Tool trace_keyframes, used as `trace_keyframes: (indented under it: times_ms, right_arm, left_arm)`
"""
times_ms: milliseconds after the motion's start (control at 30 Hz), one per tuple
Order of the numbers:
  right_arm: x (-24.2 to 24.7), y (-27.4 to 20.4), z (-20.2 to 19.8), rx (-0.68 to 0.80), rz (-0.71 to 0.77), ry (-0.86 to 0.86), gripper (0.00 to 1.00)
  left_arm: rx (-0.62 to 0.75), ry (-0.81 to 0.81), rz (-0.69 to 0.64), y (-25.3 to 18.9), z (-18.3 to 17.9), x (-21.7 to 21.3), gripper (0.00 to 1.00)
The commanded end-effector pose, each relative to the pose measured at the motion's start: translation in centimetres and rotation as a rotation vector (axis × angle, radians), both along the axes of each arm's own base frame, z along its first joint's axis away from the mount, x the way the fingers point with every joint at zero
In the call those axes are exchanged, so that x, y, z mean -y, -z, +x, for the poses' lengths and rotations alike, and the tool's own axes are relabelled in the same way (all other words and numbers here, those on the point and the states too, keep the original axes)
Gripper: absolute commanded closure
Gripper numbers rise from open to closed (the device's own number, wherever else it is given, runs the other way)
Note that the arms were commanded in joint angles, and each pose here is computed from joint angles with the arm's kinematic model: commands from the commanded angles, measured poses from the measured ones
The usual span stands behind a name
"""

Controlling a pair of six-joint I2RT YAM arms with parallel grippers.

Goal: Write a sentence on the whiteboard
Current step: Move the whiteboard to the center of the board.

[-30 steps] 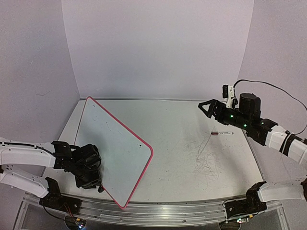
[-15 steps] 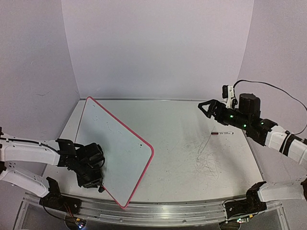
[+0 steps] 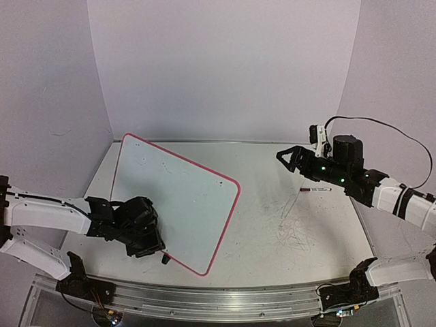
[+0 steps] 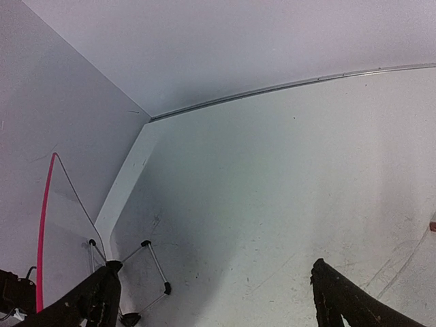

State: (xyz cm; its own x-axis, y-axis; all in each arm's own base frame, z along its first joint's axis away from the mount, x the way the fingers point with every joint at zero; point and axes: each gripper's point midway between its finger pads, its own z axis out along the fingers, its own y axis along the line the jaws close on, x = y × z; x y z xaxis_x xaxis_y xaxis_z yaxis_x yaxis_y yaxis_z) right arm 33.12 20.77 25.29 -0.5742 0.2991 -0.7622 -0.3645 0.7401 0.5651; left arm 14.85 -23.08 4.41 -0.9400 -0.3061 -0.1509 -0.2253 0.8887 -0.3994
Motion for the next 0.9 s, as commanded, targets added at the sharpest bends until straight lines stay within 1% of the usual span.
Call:
trace_keyframes:
  times_ms: [0,100,267,367,433,500,567,667,733,800,867]
  right_arm:
    - [-0.5,-1.5,0.5,0.055,0.008,0.001,0.02]
    - [-0.6,-1.4,0.5,0.051,0.008,0.002,0.02]
    - [0.9,-2.1,0.7,0.067,-0.016,0.082,0.02]
    - [2.8,-3.3,0.8,0.102,-0.067,0.169,0.02]
    - [3.7,-3.9,0.6,0.124,-0.100,0.198,0.02]
    - [3.7,-4.0,0.4,0.132,-0.114,0.188,0.02]
    - [2.8,-3.9,0.2,0.129,-0.115,0.137,0.02]
    - [0.4,-3.9,-0.5,0.136,-0.116,0.043,0.02]
    - [-1.1,-4.5,-1.2,0.150,-0.114,0.009,0.02]
    - [-2.6,-4.9,-2.0,0.148,-0.104,-0.022,0.02]
    - [-4.1,-5.6,-3.0,0.148,-0.101,-0.055,0.02]
  left_arm:
    - [0.215,0.004,-0.208,-4.7,5.0,6.0,0.61]
    - [0.221,0.030,-0.214,-4.4,5.5,7.2,0.61]
    - [0.228,0.064,-0.233,-4.3,6.1,9.1,0.62]
    - [0.236,0.078,-0.228,-4.3,6.1,9.1,0.62]
    - [0.239,0.076,-0.228,-4.3,5.9,8.6,0.62]
    - [0.237,0.073,-0.226,-4.1,5.6,8.1,0.62]
    - [0.226,0.071,-0.226,-3.7,5.1,7.5,0.62]
    - [0.202,0.075,-0.230,-3.1,4.2,6.7,0.62]
    - [0.209,0.099,-0.242,-3.5,3.9,6.6,0.62]
    - [0.235,0.128,-0.263,-4.6,3.7,6.6,0.59]
    - [0.264,0.152,-0.280,-5.9,3.6,6.6,0.54]
